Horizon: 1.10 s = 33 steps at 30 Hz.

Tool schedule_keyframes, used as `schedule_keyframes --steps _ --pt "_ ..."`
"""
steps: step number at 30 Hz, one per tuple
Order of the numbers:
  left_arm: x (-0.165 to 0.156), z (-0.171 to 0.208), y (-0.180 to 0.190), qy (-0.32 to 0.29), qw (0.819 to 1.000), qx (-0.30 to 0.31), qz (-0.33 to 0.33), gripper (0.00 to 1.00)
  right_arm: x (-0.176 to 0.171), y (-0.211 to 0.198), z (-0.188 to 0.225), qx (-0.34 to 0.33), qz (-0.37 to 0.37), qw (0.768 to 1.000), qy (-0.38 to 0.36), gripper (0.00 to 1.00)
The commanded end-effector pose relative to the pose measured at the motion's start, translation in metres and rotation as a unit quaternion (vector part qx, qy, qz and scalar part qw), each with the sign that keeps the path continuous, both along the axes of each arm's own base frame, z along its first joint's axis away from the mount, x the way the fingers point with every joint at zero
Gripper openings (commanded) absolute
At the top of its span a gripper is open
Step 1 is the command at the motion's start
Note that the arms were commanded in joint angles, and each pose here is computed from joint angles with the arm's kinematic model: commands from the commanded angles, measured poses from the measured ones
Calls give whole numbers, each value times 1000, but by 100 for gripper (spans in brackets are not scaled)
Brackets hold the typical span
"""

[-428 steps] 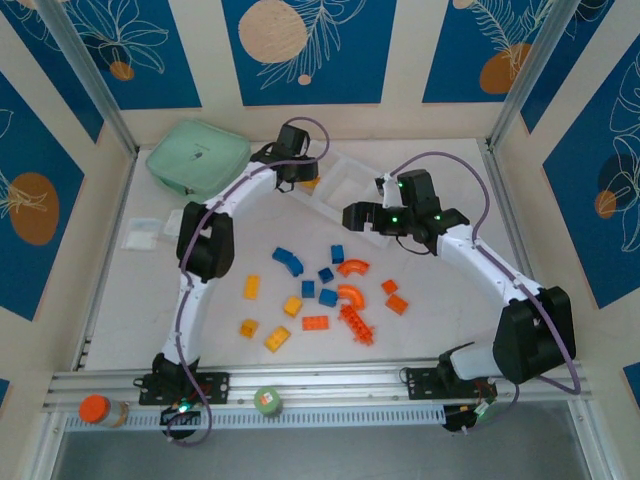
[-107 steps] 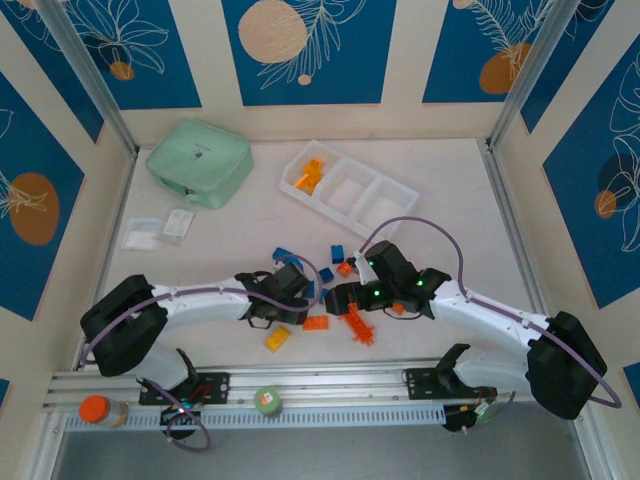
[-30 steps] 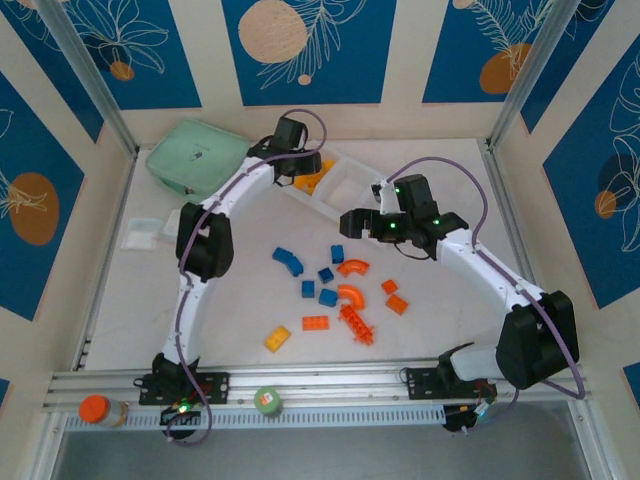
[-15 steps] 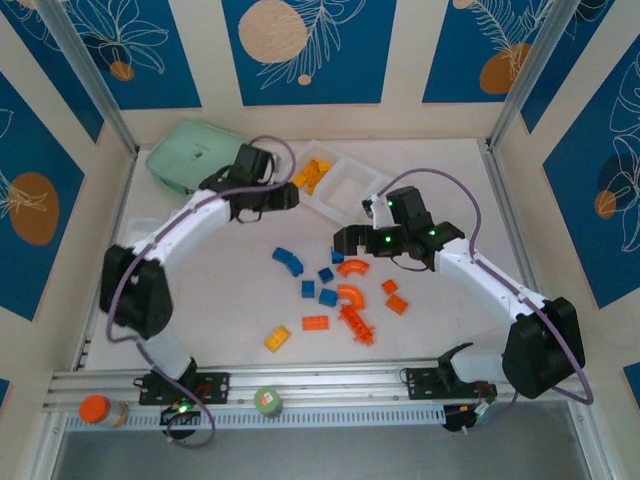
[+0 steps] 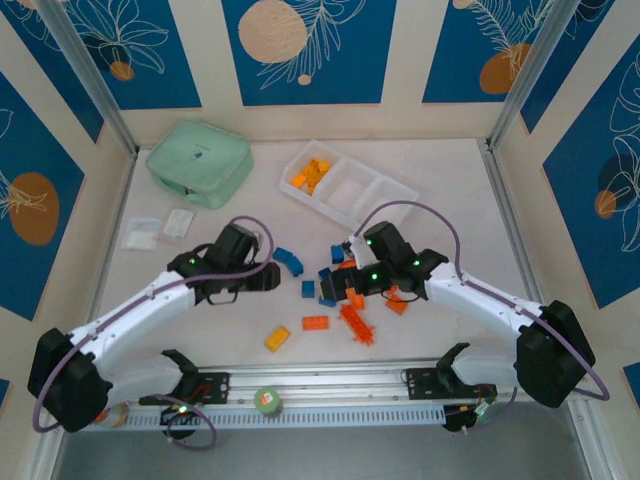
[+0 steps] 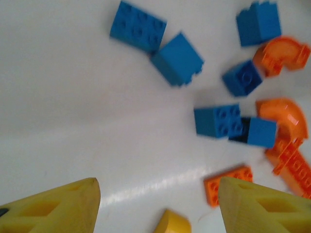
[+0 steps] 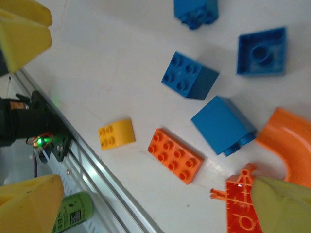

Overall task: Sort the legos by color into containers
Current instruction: Pick up the lego from the middle-left of the table.

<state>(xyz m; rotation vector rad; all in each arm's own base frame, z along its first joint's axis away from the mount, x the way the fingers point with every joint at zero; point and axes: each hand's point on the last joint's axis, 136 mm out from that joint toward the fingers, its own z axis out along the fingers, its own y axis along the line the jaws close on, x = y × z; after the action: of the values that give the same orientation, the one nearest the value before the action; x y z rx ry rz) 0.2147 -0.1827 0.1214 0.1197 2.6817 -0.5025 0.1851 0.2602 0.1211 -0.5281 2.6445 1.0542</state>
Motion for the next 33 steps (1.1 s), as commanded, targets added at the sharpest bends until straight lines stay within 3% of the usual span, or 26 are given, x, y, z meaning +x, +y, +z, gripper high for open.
schedule_keyframes --steps 1,12,25,33 --pt "-33 -23 19 41 998 41 13 66 -12 5 -7 4 6 1000 6 99" --pt "-88 -60 -4 91 994 29 -43 68 -17 -1 -13 -16 -19 1000 -6 99" --pt "-97 -89 -24 82 988 92 -94 77 -15 -6 -13 -13 -27 1000 -7 99" --pt "-99 -107 -18 84 982 144 -91 73 -14 -12 -14 -8 -37 999 -5 99"
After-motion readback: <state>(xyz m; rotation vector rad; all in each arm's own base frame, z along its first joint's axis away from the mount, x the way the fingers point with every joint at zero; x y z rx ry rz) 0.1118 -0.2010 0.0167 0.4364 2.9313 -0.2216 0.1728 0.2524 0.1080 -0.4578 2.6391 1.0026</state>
